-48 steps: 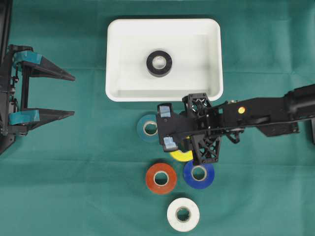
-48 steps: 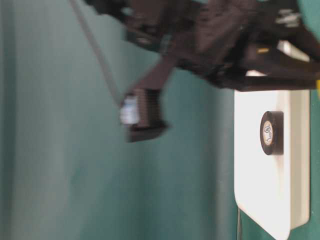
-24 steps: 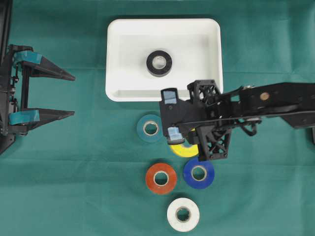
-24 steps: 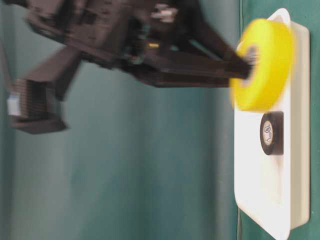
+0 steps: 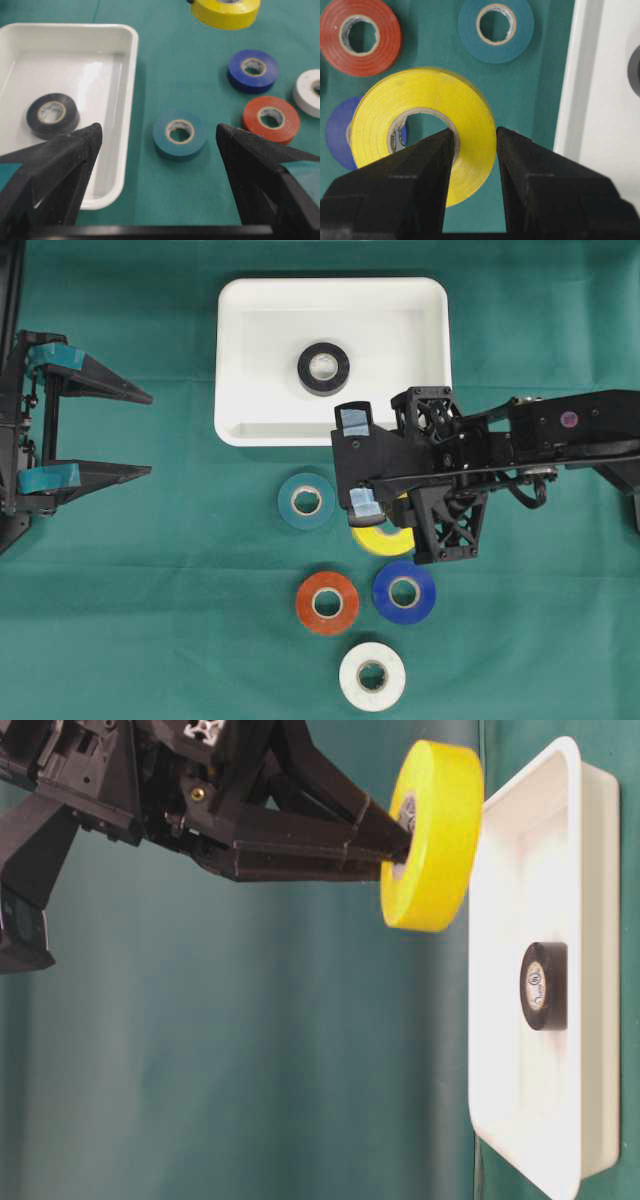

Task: Pick up the tape from a random location and place it into the white case.
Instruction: 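Carry the yellow roll up and over the white tray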

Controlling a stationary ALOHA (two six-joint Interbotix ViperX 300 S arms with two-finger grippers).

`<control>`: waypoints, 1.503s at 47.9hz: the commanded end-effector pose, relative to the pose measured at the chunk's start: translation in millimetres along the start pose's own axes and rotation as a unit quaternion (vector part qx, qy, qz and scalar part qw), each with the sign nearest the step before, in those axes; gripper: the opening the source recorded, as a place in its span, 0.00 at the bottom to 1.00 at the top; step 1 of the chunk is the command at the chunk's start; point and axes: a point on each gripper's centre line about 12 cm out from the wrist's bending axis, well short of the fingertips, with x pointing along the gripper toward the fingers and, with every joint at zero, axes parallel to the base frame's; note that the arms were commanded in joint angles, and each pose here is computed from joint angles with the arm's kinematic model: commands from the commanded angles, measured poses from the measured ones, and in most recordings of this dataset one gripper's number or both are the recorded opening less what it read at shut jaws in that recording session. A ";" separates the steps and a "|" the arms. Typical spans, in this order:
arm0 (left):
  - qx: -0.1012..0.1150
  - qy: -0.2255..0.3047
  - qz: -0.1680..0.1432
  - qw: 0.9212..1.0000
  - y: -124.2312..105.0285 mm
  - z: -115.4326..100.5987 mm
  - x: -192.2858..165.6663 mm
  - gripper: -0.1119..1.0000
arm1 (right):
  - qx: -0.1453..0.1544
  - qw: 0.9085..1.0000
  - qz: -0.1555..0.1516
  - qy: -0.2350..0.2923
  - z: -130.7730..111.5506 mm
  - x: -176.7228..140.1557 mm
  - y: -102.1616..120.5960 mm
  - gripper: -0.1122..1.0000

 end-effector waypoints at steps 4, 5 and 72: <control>-0.001 -0.008 -0.001 1.000 -0.3 5.9 0.1 0.96 | 0.000 1.000 0.005 -0.028 9.2 -17.5 2.2 0.37; -0.001 -0.009 -0.001 1.000 -0.2 6.5 0.0 0.96 | 0.000 1.000 0.005 -0.028 9.2 -17.5 2.8 0.37; -0.002 -0.008 0.000 1.000 0.1 5.9 0.1 0.96 | -0.006 1.000 0.001 -0.026 8.1 -16.8 3.4 0.37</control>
